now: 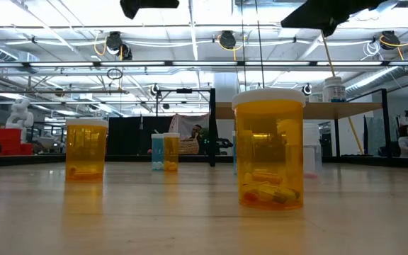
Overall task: Pick and place medicine bottles onto shelf by color
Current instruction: Put the bottom large orange pill bottle on the shelf
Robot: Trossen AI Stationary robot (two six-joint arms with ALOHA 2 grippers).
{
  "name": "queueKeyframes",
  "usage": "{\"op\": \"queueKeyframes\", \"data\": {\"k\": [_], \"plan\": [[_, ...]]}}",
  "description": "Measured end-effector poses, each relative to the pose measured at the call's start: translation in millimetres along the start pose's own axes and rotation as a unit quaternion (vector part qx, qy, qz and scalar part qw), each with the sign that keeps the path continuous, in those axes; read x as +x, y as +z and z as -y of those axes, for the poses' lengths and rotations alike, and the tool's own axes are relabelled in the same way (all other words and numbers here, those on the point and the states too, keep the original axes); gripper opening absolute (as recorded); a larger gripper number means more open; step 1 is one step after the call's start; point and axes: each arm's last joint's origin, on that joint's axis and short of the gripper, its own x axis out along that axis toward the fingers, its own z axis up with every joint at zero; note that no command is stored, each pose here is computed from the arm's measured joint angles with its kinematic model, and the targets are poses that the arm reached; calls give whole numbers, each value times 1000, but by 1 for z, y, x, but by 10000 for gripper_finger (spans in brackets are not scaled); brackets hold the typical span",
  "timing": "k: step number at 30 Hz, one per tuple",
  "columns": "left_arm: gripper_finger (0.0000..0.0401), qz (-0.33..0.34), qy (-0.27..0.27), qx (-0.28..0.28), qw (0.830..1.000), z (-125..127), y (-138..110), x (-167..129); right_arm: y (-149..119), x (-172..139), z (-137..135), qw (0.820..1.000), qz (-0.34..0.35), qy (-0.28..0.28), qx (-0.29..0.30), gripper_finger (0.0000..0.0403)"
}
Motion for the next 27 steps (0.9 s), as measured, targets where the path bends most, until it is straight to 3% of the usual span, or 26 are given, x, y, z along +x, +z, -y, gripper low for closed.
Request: {"op": "queueKeyframes", "data": {"k": [7,16,27], "plan": [[165,-63,-48,23,997,35,-21,-3,3,-2,1,1000,12,6,-1,0],[215,-85,-93,23,992,75,-37,0,3,-2,1,1000,11,6,8,0],[294,-56,-100,37,993,98,-50,31,3,-3,1,999,14,6,-30,0]]}}
